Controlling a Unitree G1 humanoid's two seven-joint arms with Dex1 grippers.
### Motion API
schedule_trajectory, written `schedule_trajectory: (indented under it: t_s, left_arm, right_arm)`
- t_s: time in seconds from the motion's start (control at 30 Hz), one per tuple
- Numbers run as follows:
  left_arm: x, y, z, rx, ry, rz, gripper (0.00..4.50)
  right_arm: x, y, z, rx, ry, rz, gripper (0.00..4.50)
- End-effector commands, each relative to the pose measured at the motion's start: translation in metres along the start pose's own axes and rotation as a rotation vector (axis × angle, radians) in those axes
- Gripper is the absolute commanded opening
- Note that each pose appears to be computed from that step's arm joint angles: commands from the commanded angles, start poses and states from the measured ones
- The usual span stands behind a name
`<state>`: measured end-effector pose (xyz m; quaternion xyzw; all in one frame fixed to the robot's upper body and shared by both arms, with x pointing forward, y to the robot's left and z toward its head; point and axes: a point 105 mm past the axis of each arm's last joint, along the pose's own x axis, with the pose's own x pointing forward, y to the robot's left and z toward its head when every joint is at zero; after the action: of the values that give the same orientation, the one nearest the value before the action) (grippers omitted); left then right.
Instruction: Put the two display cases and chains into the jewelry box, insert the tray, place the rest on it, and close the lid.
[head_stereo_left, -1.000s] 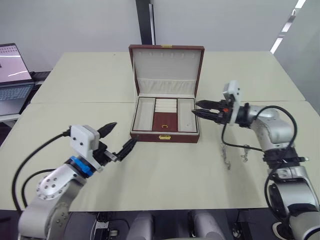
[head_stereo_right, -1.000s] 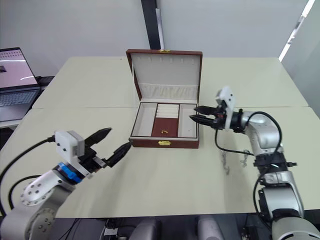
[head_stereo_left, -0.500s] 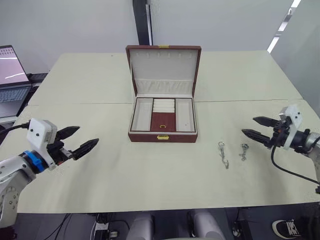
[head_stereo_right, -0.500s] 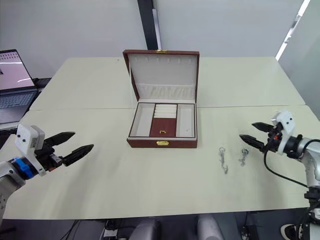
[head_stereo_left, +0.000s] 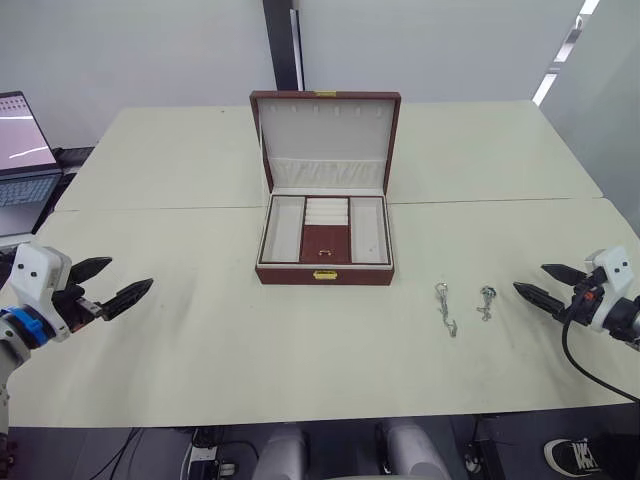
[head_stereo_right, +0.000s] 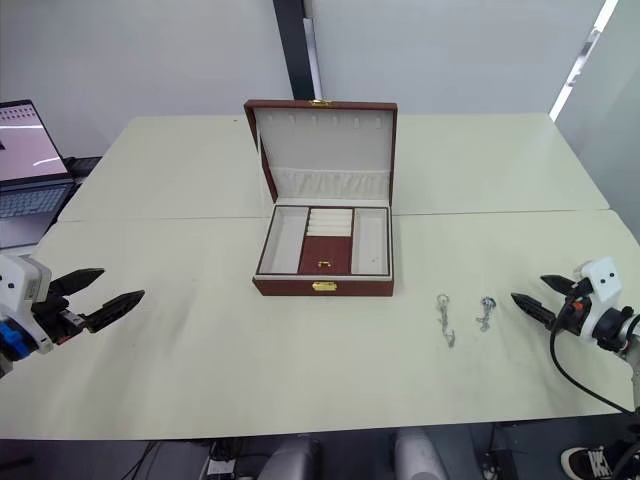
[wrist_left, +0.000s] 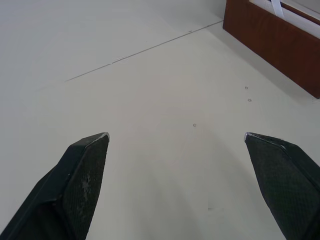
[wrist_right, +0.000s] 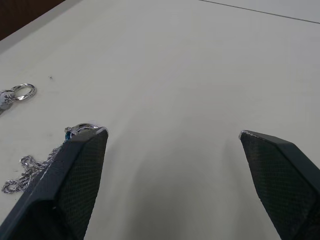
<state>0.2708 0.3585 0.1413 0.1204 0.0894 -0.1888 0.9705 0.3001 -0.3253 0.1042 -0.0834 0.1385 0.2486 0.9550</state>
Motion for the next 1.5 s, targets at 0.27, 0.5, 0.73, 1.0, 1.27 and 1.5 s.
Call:
schedule_trajectory:
  t_s: [0.27,0.5,0.73,1.0,1.27,1.5]
  left_arm:
    - [-0.002,0.002,-0.001,0.019,-0.025,0.027,4.50]
    - [-0.002,0.000,-0.003,0.017,-0.030,0.024,4.50]
    - [0.003,-0.006,-0.004,0.026,-0.039,-0.002,4.50]
    - [0.028,-0.071,0.012,0.063,-0.080,-0.242,4.50]
    - [0.050,-0.160,0.035,0.084,-0.168,-0.563,4.50]
    - [0.062,-0.214,0.051,0.130,-0.260,-0.786,4.50]
  right_arm:
    - [-0.005,-0.005,0.007,-0.023,-0.030,-0.026,4.47]
    - [-0.004,-0.006,0.010,-0.028,-0.034,-0.024,4.47]
    - [-0.003,-0.002,0.019,0.023,-0.099,-0.033,4.47]
    - [0.000,0.021,0.034,0.040,-0.144,-0.049,4.47]
    - [0.008,0.057,0.031,0.079,-0.149,-0.077,4.47]
    - [0.012,0.074,0.021,0.108,-0.144,-0.184,4.47]
